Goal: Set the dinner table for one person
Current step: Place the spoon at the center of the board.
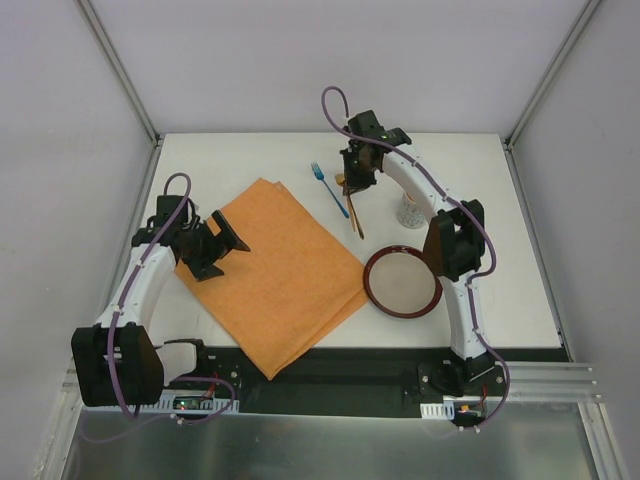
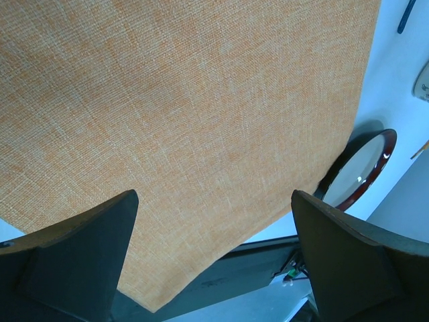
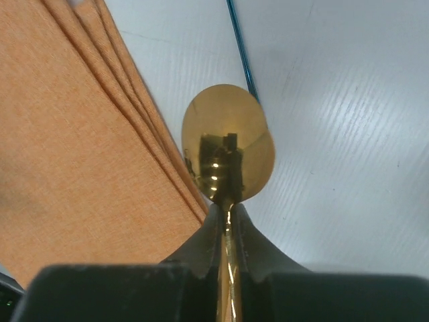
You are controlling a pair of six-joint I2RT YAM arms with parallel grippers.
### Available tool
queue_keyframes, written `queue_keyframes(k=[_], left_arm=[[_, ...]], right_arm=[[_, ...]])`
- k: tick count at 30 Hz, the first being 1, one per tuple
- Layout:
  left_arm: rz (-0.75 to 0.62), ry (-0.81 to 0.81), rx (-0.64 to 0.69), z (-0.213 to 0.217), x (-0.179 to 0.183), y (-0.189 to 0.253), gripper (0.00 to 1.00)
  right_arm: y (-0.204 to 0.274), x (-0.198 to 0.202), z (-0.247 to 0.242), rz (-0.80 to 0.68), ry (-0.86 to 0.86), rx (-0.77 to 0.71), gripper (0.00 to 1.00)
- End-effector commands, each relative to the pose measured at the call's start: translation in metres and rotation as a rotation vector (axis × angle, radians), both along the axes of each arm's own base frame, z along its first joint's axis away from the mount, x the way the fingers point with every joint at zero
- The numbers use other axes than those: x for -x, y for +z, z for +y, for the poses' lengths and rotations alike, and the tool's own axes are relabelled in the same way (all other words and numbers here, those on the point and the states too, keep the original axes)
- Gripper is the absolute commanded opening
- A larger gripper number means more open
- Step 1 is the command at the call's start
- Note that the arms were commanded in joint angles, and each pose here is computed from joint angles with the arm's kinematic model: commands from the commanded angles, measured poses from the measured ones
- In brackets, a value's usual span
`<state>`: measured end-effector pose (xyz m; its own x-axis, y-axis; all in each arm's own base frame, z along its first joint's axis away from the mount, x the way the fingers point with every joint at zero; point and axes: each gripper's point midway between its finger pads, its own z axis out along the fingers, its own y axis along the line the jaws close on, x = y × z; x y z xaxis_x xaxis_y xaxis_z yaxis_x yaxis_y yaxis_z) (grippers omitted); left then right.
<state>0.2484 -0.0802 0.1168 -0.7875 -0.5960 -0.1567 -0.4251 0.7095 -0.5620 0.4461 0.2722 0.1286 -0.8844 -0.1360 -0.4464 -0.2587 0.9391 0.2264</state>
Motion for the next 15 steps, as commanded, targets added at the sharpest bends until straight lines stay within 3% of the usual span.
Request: queue_keyframes(k=[1,6,10,15], left_arm=[[-0.064,-0.046,-0.012,-0.005,-0.002,0.009,0.99],[-0.094,-0.077,-0.017,-0.009,-0.003,0.014,0.99],[-0.077,-0.089,-0.015,-0.011,0.000,0.008,0.99],[-0.062,-0.093,-0.016,-0.012,0.003,0.003,0.99]], right_arm=[[-0.009,0.006,0.021,0.026,0.121,-0.120,0.01],[-0.023,0.012,0.020,-0.011,0.160,-0.125,0.01],[-0.022,-0.015,0.012,-0.190,0.115,-0.095,0.01],[-0.024,-0.042,0.016,-0.289,0.114,-0.079,0.01]])
